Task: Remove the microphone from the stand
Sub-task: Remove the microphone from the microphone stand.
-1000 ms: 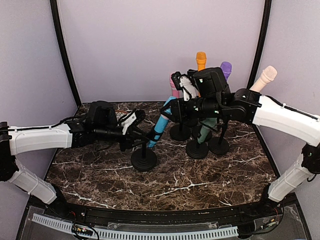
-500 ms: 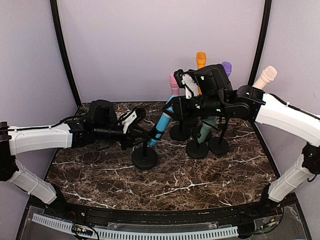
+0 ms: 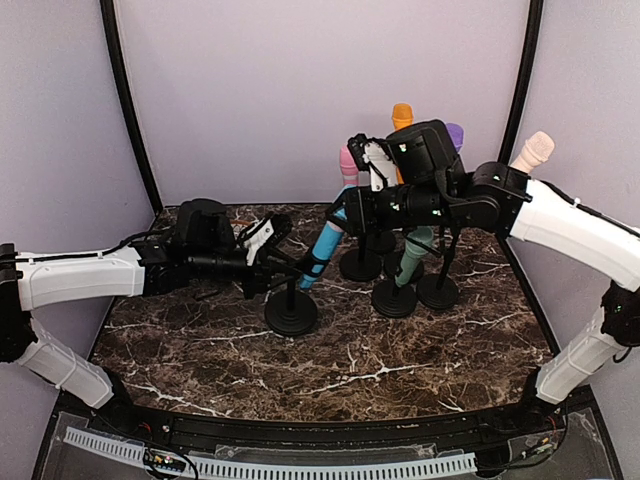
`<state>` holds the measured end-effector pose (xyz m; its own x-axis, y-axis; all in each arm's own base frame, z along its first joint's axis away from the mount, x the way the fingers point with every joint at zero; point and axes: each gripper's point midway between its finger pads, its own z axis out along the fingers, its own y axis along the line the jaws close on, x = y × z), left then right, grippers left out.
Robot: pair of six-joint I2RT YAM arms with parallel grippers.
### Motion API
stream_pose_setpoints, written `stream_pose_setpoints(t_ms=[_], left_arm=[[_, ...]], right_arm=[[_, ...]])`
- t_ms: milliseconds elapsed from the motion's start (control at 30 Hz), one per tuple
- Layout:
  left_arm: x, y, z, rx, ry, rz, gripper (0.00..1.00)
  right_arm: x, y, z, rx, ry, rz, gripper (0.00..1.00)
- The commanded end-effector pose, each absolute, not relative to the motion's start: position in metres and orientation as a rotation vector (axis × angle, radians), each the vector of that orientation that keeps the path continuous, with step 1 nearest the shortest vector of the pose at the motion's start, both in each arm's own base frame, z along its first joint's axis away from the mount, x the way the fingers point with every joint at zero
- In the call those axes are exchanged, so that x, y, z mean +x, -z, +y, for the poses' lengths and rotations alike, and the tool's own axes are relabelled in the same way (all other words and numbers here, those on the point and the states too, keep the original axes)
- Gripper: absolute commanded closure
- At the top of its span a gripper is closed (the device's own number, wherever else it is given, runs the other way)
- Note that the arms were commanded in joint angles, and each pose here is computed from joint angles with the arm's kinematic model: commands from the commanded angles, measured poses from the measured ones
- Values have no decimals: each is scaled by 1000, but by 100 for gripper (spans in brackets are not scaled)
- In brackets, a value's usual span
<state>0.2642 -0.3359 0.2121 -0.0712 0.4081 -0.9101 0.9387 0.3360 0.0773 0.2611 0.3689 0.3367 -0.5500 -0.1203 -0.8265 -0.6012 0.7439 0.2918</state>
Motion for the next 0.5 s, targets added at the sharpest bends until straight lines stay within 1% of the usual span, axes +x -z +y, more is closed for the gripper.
stream_pose_setpoints(t_ms=[0,133,300,467], left_arm=[[253,-160,-309,1287,635,1863,100],[253,-160,-309,1288,637,1860,100],[252,-159,-310,1293,639,1861,100],[252,-157,-310,1295,640,1866,100]], right_arm=[[266,-447,368,-476,-914,1732,57],[246,-456,383,-608,-1021,1667,57],[227,-462,395,-727,-1110,1597,59],[233,-457,393,-714,-1070,1607,59]])
